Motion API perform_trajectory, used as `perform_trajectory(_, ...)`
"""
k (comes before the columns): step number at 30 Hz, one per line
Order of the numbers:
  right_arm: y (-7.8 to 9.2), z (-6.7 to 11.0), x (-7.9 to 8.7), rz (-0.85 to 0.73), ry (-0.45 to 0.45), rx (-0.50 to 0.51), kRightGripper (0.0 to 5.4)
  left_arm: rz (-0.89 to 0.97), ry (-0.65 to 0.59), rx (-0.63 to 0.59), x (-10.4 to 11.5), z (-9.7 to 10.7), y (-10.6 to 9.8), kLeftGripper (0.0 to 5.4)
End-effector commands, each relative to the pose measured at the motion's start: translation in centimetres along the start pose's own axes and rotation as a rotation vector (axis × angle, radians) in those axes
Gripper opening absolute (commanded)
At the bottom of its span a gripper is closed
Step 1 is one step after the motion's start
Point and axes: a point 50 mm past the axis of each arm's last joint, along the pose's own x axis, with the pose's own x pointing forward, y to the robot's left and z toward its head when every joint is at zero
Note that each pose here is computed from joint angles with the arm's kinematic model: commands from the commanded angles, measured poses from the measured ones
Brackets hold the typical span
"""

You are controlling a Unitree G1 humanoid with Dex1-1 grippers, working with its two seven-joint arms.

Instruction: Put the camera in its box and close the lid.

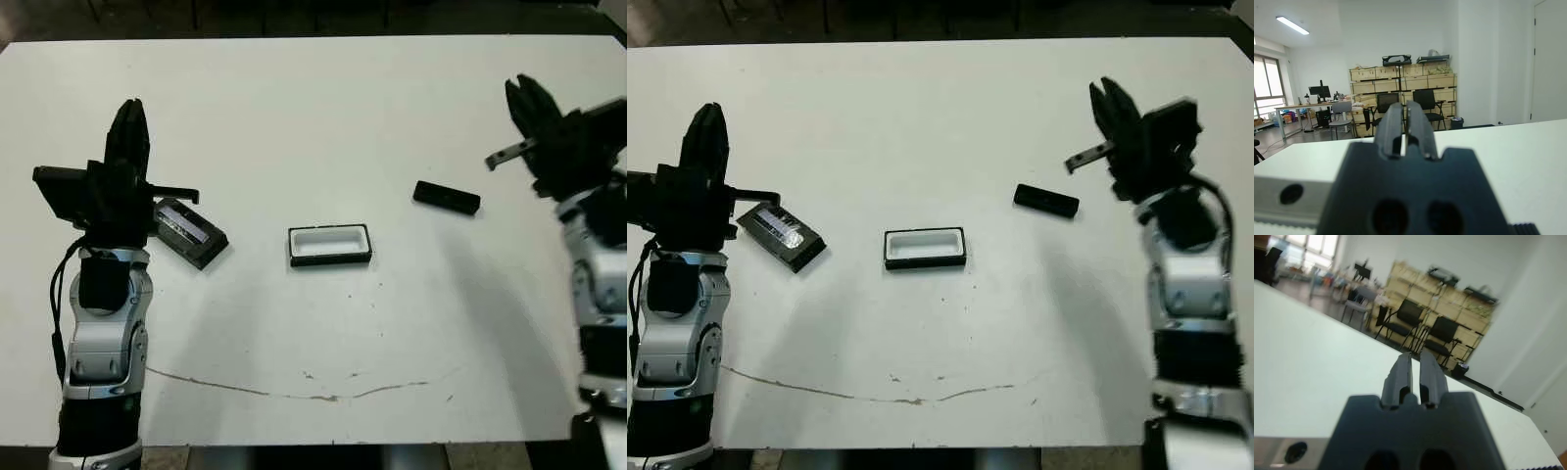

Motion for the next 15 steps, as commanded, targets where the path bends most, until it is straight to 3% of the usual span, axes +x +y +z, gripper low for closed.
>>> perform_trajectory(1, -1.1, -0.6, 0.3, 0.091, 0.082, 0.004, 0.0, 0.005, 0.034, 0.009, -0.5, -0.5, 0.2, 0.01)
perform_trajectory(5, -1.5, -1.0, 0.8, 0.152, 0.107, -0.027, 0.0, 0.005, 0.031, 0.023, -0.4, -0.4, 0.3, 0.01)
perform_trajectory(12, -2.2, -1.3, 1.9, 0.172, 0.194, -0.205, 0.0, 0.004, 0.023, 0.02, -0.4, -0.5, 0.5, 0.01)
perform_trajectory(15, -2.7, -1.8, 2.4, 0.203, 0.24, -0.238, 0.0, 0.009, 0.025, 0.018, -0.4, -0.4, 0.5, 0.01)
